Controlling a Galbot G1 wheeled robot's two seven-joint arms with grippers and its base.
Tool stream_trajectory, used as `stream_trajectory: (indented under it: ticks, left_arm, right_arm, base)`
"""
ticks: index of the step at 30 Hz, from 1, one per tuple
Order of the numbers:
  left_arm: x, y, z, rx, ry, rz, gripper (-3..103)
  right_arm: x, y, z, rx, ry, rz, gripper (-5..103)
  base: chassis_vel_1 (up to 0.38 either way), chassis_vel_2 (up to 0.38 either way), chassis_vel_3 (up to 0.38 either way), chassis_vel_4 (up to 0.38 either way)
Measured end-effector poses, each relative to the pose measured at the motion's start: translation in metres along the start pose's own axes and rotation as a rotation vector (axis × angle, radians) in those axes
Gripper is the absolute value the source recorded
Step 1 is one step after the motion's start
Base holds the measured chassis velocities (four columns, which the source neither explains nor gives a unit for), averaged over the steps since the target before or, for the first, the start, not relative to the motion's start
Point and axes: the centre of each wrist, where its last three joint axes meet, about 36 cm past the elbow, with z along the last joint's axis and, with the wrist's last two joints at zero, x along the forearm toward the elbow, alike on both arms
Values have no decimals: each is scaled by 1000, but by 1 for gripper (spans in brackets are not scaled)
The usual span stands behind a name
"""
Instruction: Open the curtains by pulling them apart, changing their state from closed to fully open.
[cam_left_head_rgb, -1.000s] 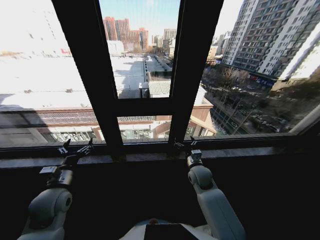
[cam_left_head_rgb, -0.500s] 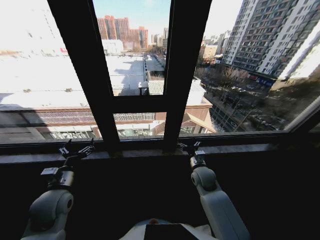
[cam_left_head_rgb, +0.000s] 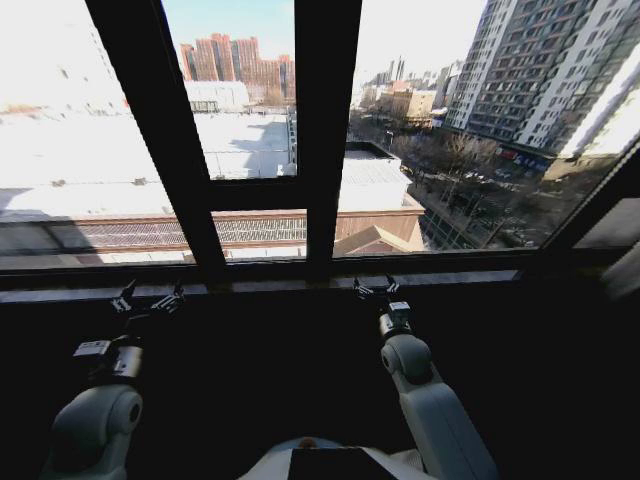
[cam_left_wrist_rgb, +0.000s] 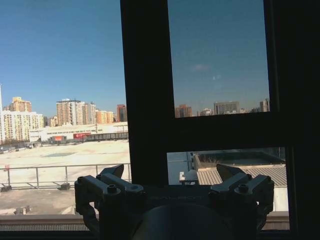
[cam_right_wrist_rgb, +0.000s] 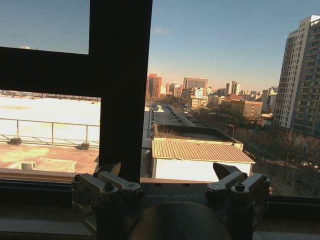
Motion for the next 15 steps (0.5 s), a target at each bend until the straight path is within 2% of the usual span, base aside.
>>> stream_trajectory:
  ticks: [6, 15]
  left_arm:
    - [-2, 0, 2, 2, 4, 3, 100]
    - [-4, 1, 9, 8, 12, 2, 100]
  right_arm:
    - [0, -1, 0, 1, 2, 2, 100]
    - [-2, 1, 2, -1, 6, 1, 100]
  base:
    - [268, -360, -292, 355]
    - [343, -422, -342, 408]
